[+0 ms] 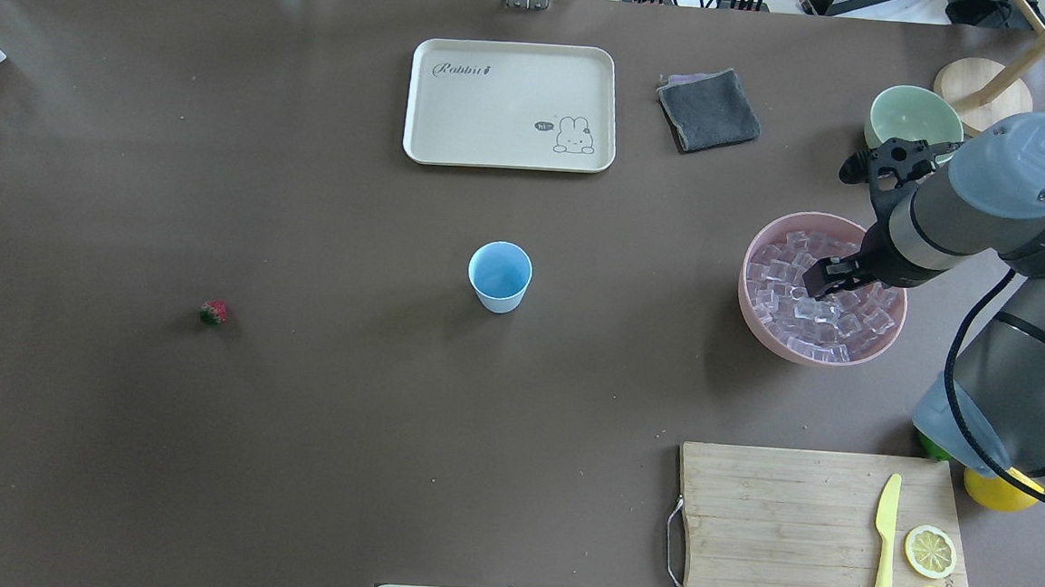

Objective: Mash ice and strawberries in cup
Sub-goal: 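Move the right gripper over the pink bowl of ice cubes, then lower the right gripper and grasp an ice cube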

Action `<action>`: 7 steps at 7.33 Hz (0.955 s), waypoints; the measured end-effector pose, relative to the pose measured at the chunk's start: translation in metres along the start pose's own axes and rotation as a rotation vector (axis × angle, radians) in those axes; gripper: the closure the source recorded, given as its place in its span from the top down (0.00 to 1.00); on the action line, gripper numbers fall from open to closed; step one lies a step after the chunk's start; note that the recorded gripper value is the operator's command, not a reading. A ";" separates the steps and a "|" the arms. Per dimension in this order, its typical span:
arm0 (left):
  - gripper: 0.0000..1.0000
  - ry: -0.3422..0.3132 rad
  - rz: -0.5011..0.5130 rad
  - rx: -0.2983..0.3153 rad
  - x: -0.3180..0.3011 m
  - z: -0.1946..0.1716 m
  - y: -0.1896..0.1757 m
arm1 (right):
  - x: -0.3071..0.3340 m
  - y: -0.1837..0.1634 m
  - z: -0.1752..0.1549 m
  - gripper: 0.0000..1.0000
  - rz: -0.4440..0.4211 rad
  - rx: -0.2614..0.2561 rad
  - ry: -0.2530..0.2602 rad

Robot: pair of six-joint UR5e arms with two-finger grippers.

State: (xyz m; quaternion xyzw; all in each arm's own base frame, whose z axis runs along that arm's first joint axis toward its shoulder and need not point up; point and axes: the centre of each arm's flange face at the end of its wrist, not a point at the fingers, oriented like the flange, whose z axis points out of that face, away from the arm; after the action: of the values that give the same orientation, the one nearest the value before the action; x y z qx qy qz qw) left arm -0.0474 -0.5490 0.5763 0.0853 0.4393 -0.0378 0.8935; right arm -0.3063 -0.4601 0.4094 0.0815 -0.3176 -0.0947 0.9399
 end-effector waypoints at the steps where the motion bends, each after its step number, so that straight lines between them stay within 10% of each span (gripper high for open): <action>1: 0.98 0.003 0.005 0.004 0.003 -0.003 0.002 | 0.003 0.005 0.004 0.58 -0.035 -0.006 0.011; 7: 0.98 0.017 0.003 0.000 0.002 -0.005 0.017 | -0.004 0.002 0.017 0.54 -0.098 -0.024 0.021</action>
State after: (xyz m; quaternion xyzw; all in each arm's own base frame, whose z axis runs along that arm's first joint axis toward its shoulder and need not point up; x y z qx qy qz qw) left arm -0.0475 -0.5312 0.5742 0.0865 0.4469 -0.0358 0.8897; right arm -0.3200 -0.4590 0.4207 0.0866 -0.3022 -0.1434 0.9384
